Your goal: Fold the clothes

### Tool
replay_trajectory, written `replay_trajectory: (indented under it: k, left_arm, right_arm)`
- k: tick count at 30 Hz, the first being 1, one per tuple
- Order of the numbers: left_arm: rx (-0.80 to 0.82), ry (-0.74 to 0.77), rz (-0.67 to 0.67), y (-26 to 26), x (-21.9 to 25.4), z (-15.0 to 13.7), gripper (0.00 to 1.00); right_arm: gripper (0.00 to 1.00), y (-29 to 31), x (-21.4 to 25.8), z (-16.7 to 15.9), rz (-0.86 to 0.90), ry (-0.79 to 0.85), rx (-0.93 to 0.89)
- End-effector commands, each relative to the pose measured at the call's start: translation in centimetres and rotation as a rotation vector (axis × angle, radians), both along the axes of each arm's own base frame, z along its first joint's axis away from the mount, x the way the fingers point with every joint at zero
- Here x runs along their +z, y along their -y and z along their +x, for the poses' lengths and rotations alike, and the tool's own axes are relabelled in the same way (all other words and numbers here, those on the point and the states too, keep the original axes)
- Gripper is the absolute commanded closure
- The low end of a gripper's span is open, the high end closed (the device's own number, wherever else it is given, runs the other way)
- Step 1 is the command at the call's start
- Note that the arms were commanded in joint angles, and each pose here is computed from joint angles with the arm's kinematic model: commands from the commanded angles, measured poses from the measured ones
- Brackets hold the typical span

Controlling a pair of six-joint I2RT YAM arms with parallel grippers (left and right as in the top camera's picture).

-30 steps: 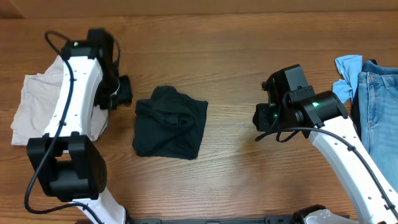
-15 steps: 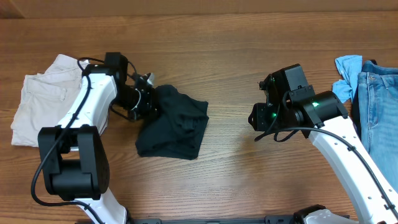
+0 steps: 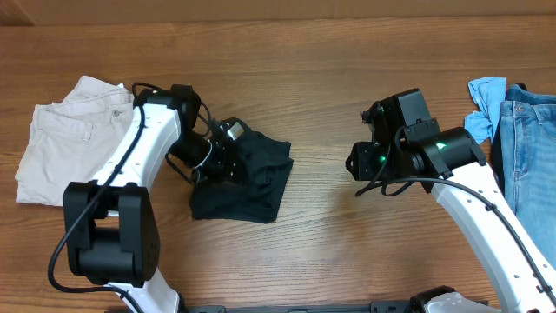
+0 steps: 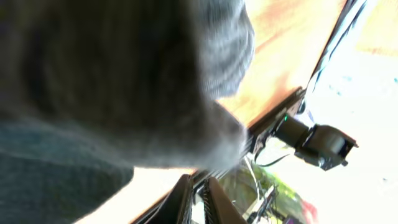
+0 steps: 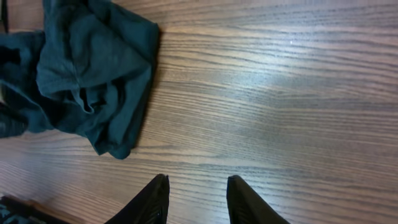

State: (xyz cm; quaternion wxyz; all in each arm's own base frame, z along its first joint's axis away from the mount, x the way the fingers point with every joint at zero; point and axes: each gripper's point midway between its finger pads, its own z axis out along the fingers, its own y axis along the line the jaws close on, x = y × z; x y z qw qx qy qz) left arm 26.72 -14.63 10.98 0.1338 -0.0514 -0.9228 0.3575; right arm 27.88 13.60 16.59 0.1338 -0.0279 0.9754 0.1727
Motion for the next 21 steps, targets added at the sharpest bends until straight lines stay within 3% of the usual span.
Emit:
replay_trajectory:
  k: [1, 9, 16, 19, 21]
  left_arm:
    - [-0.097, 0.024, -0.014, 0.5, 0.9, -1.7, 0.89]
    - [-0.239, -0.054, 0.063, 1.3, 0.9, -5.2, 0.89]
    - [-0.375, -0.098, 0.052, 4.3, 1.5, -8.6, 0.90]
    - [-0.408, -0.115, 0.057, 4.8, 2.0, -9.7, 0.93]
    - [-0.365, -0.106, 0.130, 4.4, 1.9, -9.4, 0.95]
  right_arm:
    - [0.66, -0.1, 0.5, 0.4, 0.011, 0.022, 0.001]
    - [0.65, -0.2, 0.6, 0.6, 0.014, 0.031, 0.001]
    - [0.61, -0.3, 0.8, 0.9, 0.017, 0.044, 0.001]
    - [0.61, -0.3, 0.9, 1.1, 0.020, 0.053, 0.001]
    - [0.61, -0.3, 0.9, 1.2, 0.021, 0.054, 0.001]
